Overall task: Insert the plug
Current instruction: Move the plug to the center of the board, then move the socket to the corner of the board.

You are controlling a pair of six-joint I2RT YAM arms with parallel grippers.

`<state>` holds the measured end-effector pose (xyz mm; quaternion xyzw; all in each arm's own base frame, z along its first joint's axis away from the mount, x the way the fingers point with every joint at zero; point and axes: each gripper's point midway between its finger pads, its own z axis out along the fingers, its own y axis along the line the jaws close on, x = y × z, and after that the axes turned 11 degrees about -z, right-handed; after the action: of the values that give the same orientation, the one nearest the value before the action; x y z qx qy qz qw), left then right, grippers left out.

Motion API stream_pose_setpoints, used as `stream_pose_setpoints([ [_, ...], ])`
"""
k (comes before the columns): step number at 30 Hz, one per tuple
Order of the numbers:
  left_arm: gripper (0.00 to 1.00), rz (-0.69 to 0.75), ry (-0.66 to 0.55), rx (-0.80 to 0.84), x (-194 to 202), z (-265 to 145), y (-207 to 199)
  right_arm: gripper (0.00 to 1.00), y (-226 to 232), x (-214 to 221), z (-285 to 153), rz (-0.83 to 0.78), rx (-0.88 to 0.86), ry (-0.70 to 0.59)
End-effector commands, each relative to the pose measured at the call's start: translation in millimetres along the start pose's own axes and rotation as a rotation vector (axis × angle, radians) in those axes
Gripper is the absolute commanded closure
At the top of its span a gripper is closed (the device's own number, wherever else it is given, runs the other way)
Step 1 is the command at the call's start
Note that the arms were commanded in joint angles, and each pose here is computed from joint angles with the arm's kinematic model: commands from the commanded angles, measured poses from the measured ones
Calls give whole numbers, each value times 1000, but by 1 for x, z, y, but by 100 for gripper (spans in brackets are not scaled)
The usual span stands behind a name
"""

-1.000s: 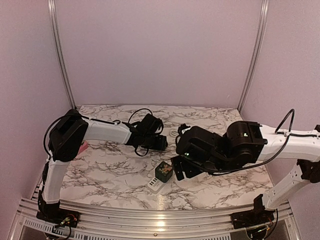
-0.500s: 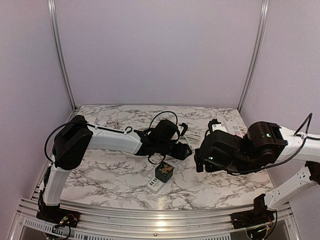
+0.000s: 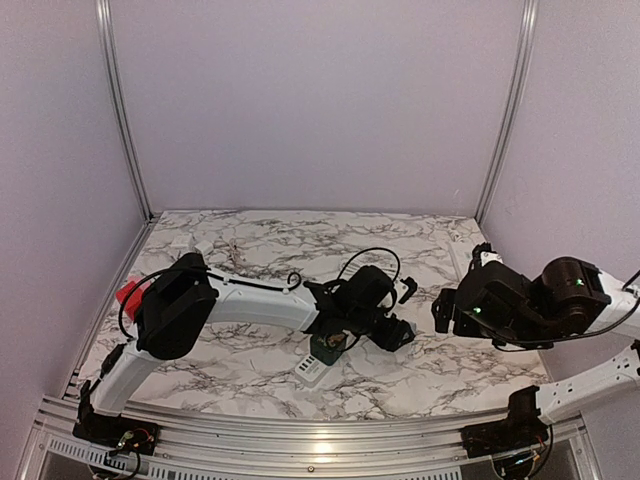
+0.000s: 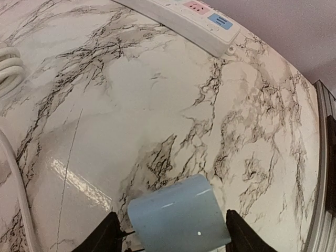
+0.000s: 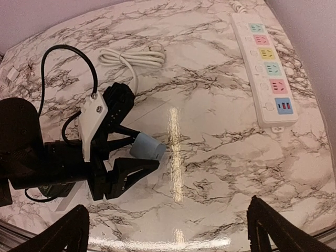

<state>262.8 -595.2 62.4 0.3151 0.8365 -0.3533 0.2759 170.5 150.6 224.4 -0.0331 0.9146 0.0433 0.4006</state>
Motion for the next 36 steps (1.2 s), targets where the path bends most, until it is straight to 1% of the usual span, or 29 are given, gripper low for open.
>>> stream_pose_setpoints([
  [1, 40, 20, 70, -63, 24, 12, 17, 1, -16, -6, 8, 60, 89, -15],
  [4, 34, 28, 93, -55, 34, 17, 15, 1, -22, -13, 7, 100, 93, -49],
  [8, 17, 31, 105, -36, 37, 18, 10, 2, -26, -16, 3, 134, 64, -75],
  [11, 3, 33, 88, -24, 28, 13, 4, 2, -26, -12, 5, 130, 59, -61],
  [12, 1, 35, 79, -15, 23, 9, 0, 1, -26, -10, 6, 130, 58, -56],
  [15, 1, 41, 33, 5, -2, -8, -13, 1, -21, -8, 8, 120, 45, -45],
  [20, 1, 61, -70, 41, -50, -56, -41, 2, -13, -9, 11, 99, 26, -42],
  [22, 1, 60, -103, 24, -63, -79, -44, 2, -11, -10, 11, 91, 24, -39],
  [23, 1, 56, -129, 5, -71, -96, -46, 2, -9, -11, 11, 84, 21, -38],
  [24, 1, 48, -134, -24, -71, -108, -41, 1, -8, -12, 10, 84, 17, -39],
  [26, 1, 32, -135, -110, -65, -128, -25, 1, -7, -13, 9, 79, 10, -40],
  [28, 1, 13, -118, -196, -49, -145, -6, 2, -7, -15, 8, 76, 3, -46],
  [29, 1, 2, -90, -243, -30, -151, 8, 1, -6, -16, 7, 77, -1, -50],
  [31, 1, -22, -79, -312, -9, -168, 28, 2, -5, -18, 7, 73, -6, -59],
  [33, 1, -51, -73, -347, 13, -183, 41, 1, -3, -20, 8, 66, -10, -65],
  [36, 1, -97, -115, -337, 33, -203, 48, 2, 3, -21, 11, 47, -10, -67],
])
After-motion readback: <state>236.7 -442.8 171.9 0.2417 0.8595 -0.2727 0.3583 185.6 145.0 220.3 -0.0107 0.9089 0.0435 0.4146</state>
